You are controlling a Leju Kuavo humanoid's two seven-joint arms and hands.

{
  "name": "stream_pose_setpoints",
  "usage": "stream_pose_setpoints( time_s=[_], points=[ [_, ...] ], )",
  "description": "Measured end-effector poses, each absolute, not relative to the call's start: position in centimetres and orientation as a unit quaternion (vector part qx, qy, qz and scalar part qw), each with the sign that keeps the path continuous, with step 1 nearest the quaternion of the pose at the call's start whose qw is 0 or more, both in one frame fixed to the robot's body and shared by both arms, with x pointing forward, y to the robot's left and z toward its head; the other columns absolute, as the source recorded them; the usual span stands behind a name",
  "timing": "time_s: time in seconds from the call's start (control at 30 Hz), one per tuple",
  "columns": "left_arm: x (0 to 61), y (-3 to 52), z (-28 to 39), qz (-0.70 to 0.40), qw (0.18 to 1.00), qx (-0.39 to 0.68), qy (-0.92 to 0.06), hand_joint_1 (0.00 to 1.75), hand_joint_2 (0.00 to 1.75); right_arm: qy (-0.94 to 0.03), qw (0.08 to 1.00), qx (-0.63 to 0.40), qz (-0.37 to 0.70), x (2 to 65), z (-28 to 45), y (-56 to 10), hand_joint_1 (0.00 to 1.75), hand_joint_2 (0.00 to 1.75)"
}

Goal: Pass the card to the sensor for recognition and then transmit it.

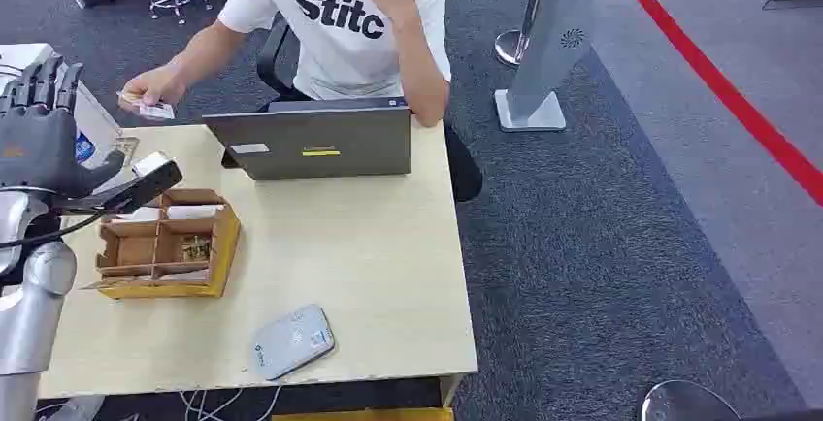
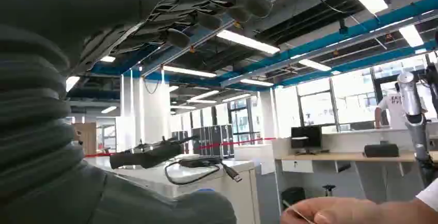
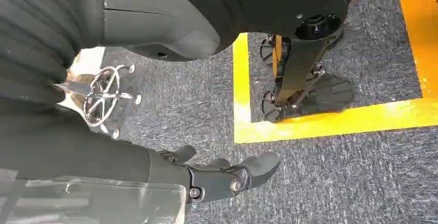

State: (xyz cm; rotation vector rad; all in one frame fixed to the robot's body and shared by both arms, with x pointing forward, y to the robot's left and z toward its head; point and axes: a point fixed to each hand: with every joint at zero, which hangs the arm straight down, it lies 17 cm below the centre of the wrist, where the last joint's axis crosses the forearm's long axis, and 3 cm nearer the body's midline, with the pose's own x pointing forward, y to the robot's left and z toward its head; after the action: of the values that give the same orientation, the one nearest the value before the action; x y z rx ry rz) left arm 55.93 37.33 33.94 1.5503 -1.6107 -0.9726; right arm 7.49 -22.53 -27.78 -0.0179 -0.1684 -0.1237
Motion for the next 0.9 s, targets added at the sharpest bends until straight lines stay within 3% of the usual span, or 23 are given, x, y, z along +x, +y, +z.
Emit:
stream_pose_setpoints(
  time_s=[0.67, 0.7, 0.9],
  points=[
    [56.21, 36.91, 33.53, -0.382, 0.353, 0.592, -0.616, 0.0, 1.75, -0.088, 0.994, -0.007, -0.061, 7.64, -27.74, -22.46, 0.0, 1.75],
    [56.21, 36.92, 33.54, -0.381, 0.353, 0.592, -0.616, 1.75, 1.75, -0.088, 0.994, -0.007, -0.061, 7.64, -27.74, -22.46, 0.0, 1.75],
    [56.38, 36.62, 32.96, -0.387, 0.365, 0.579, -0.618, 1.75, 1.75, -0.088, 0.994, -0.008, -0.061, 7.61, -27.75, -22.51, 0.0, 1.75]
  ],
)
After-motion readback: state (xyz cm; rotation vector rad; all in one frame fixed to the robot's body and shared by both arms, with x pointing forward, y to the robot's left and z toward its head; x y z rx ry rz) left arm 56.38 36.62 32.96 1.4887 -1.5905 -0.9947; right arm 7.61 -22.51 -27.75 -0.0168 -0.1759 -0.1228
